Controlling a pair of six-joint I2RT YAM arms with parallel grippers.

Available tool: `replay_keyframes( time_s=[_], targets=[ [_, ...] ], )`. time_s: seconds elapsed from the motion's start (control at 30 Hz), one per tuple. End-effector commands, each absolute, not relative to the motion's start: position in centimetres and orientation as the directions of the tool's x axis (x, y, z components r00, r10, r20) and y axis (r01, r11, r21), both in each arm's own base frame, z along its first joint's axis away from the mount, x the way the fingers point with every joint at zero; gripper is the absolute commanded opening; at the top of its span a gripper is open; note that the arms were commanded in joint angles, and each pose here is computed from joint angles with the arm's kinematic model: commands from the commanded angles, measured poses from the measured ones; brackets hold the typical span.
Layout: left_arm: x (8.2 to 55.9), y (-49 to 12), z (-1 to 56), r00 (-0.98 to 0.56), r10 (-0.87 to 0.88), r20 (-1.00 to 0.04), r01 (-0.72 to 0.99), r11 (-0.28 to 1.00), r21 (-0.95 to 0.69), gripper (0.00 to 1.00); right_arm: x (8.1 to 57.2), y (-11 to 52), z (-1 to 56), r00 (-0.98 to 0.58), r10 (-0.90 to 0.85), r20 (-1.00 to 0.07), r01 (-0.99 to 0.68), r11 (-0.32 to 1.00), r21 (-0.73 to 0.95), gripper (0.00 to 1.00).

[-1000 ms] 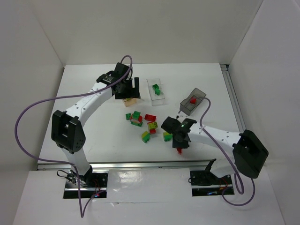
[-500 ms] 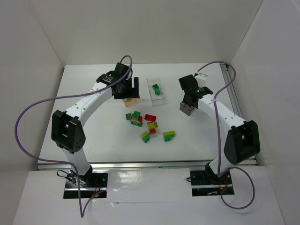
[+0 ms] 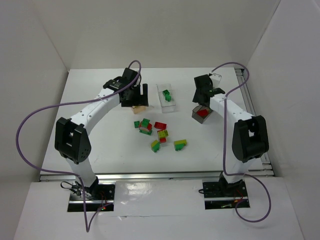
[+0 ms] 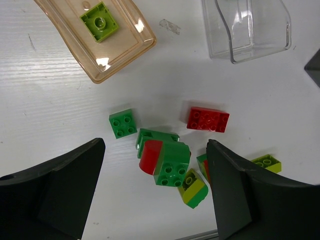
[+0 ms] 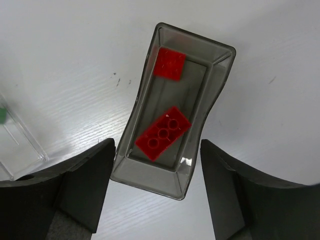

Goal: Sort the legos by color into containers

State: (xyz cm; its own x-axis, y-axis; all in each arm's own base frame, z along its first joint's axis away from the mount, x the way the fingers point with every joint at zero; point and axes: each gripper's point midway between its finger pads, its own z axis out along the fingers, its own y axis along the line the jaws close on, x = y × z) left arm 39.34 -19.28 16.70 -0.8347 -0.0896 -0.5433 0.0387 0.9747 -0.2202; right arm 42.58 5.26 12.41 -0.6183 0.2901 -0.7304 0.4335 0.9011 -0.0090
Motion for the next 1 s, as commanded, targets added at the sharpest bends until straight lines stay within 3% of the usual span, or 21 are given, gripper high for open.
replay_keyframes(
  time_s=[0.0,0.13,0.23,0.33,0.43,0.6,0.8,0.97],
  targets=[
    [39.3,-18.5,18.8,-0.809,-0.081,-0.582,0.053,0.976,-0.209,0.92,42.9,6.2,17.3,-0.522,0.318,-0.792,0.408,0.908,0.096,0.74],
    [39.6,-17.9,18.8,-0.800,-0.084,-0.594,0.031,0.983,-0.181,0.92,38.4,9.9,17.4,-0.552,0.323,-0.769,0.277,0.941,0.197,0.65],
    [39.8,-17.4,18.8,-0.797,-0.101,-0.596,0.010,0.984,-0.180,0.92,33.7,13.3,14.3,-0.642,0.273,-0.717,0.156,0.961,0.227,0.62],
    [39.8,-17.2,19.2,-0.789,-0.104,-0.605,0.006,0.984,-0.177,0.92,29.8,16.1,11.8,-0.727,0.181,-0.663,0.057,0.977,0.204,0.69],
    [39.8,-17.2,19.2,-0.789,-0.104,-0.605,0.006,0.984,-0.177,0.92,26.1,18.4,9.5,-0.789,0.082,-0.609,-0.033,0.984,0.175,0.83],
    [39.7,-17.6,18.8,-0.800,-0.109,-0.590,0.010,0.981,-0.195,0.92,21.8,21.5,6.9,-0.841,-0.058,-0.538,-0.180,0.967,0.178,0.88],
    [39.6,-17.8,18.8,-0.803,-0.108,-0.587,0.015,0.979,-0.201,0.92,21.6,21.6,4.9,-0.852,-0.083,-0.518,-0.178,0.974,0.137,0.90],
    [39.4,-17.7,18.8,-0.803,-0.108,-0.587,0.015,0.979,-0.201,0.92,22.5,19.3,3.7,-0.859,-0.054,-0.509,-0.060,0.998,-0.004,0.87]
  ],
)
